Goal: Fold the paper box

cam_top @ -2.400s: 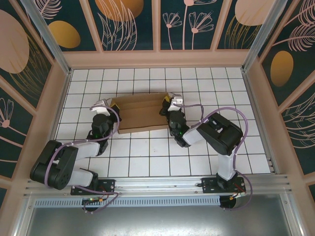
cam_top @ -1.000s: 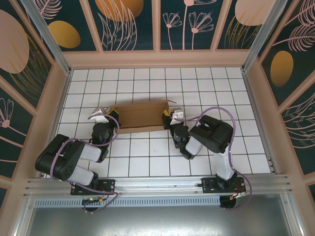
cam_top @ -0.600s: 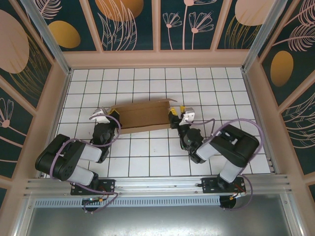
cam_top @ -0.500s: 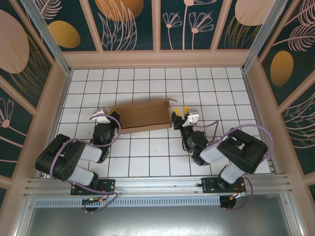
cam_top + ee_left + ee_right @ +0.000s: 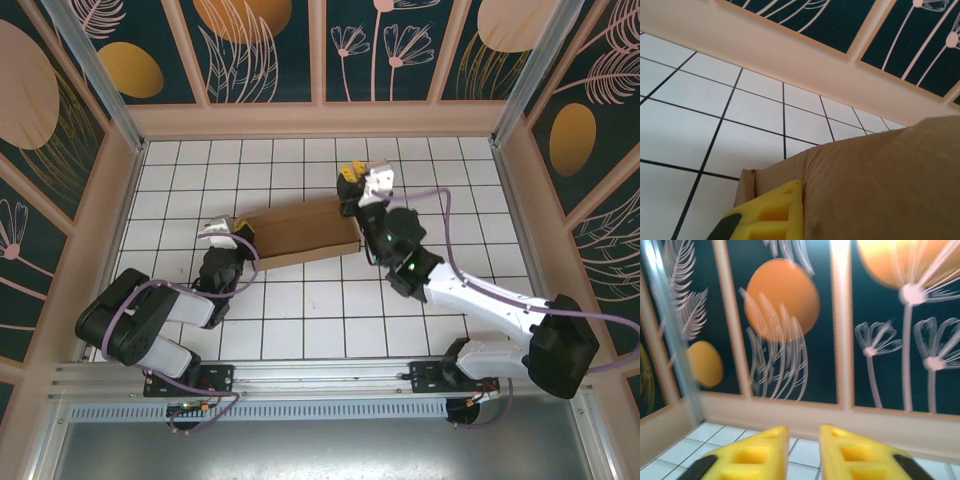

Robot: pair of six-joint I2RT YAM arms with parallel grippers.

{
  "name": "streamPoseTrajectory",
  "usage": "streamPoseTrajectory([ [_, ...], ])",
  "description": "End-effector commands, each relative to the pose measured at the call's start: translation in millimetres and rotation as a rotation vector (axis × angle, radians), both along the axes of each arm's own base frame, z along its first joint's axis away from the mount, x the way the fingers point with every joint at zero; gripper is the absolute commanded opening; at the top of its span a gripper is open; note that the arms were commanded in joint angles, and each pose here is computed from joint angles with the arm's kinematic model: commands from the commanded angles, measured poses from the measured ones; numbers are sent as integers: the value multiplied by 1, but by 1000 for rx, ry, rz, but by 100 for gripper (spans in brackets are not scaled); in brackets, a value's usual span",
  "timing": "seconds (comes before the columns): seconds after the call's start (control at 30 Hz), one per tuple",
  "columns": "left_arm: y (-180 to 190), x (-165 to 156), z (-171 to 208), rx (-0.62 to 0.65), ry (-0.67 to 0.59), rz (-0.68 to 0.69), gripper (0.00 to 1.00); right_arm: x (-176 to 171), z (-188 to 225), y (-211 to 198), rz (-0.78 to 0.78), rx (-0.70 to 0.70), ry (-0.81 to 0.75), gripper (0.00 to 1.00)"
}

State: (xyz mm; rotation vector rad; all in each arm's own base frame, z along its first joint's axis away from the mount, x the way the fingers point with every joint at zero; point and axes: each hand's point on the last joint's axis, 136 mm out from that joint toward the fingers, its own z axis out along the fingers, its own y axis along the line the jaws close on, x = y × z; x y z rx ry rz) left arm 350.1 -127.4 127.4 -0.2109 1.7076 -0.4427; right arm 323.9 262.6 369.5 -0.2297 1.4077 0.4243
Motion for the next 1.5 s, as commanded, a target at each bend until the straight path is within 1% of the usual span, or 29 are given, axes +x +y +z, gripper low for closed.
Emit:
streamPoseTrajectory([
  [0.0,-7,-23,-82,225,283,-88,0,12,-66,31,203,-111,326,18],
  [0.13,-15,-16,-84,257,291,-115,0,40,-92,33,218,-96,494,15],
  [0.2,-19,-14,-84,266,292,-134,0,50,-108,33,202,-97,565,13],
  [0.27,-18,-13,-85,271,295,-125,0,55,-127,37,197,-113,622,12],
  [0.33,-20,-12,-84,269,291,-131,2,59,-148,38,181,-128,679,10],
  [0.43,-21,-12,-81,253,283,-130,8,57,-170,37,171,-127,734,10],
  [0.63,-22,-12,-76,216,277,-131,21,52,-201,34,154,-109,790,10],
  [0.73,-22,-13,-75,181,284,-121,26,51,-216,32,142,-102,824,10],
  [0.77,-22,-13,-75,171,286,-120,27,46,-220,37,171,-96,840,11],
  [0.9,-21,-17,-67,110,283,-109,30,42,-246,35,166,-110,891,12],
  [1.03,-14,-22,-62,49,310,-70,31,42,-261,32,147,-134,911,11],
  [1.17,-16,-31,-57,-12,340,-85,31,44,-264,30,137,-142,911,11],
  [1.27,5,-39,-64,-54,404,37,31,47,-264,27,132,-142,907,11],
  [1.33,18,-42,-62,-83,411,110,30,47,-266,26,133,-154,908,11],
  [1.47,23,-43,-44,-99,383,133,29,46,-271,28,152,-161,920,11],
])
